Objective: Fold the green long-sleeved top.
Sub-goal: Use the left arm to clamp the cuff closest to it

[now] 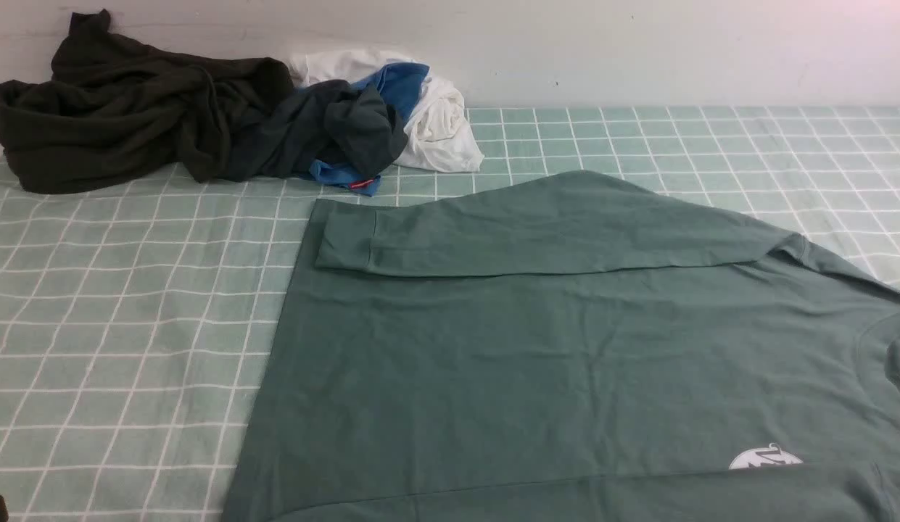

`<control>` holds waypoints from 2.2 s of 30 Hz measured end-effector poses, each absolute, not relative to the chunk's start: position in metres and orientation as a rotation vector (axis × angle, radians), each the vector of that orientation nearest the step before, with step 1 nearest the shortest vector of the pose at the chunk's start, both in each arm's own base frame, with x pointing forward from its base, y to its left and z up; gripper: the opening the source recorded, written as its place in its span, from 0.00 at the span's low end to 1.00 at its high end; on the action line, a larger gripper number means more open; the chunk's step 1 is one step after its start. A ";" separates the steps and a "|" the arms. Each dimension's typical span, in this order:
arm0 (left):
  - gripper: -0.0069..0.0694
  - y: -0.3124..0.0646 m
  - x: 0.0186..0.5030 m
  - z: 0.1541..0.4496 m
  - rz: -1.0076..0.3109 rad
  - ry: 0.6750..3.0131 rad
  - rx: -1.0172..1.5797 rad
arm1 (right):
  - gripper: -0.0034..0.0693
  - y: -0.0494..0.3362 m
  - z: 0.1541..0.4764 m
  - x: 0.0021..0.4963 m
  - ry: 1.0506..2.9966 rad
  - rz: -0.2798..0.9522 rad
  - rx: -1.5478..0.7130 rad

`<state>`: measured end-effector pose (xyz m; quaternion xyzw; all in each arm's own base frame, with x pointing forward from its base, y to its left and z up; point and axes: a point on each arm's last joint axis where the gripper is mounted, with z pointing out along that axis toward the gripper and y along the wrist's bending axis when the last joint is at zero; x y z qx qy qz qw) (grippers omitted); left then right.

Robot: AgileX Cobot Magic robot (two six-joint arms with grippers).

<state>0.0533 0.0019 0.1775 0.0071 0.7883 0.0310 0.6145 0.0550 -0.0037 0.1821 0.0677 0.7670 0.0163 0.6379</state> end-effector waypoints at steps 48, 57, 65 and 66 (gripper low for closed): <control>0.09 0.002 0.053 0.178 0.072 1.817 0.016 | 0.03 -0.004 0.182 0.055 1.751 0.034 0.152; 0.09 0.002 0.053 0.178 0.072 1.817 0.016 | 0.03 -0.004 0.182 0.055 1.751 0.034 0.152; 0.09 0.002 0.053 0.178 0.081 1.817 0.022 | 0.03 -0.004 0.182 0.055 1.751 0.034 0.152; 0.09 0.003 0.053 0.178 0.091 1.817 0.030 | 0.03 -0.004 0.182 0.055 1.751 0.034 0.152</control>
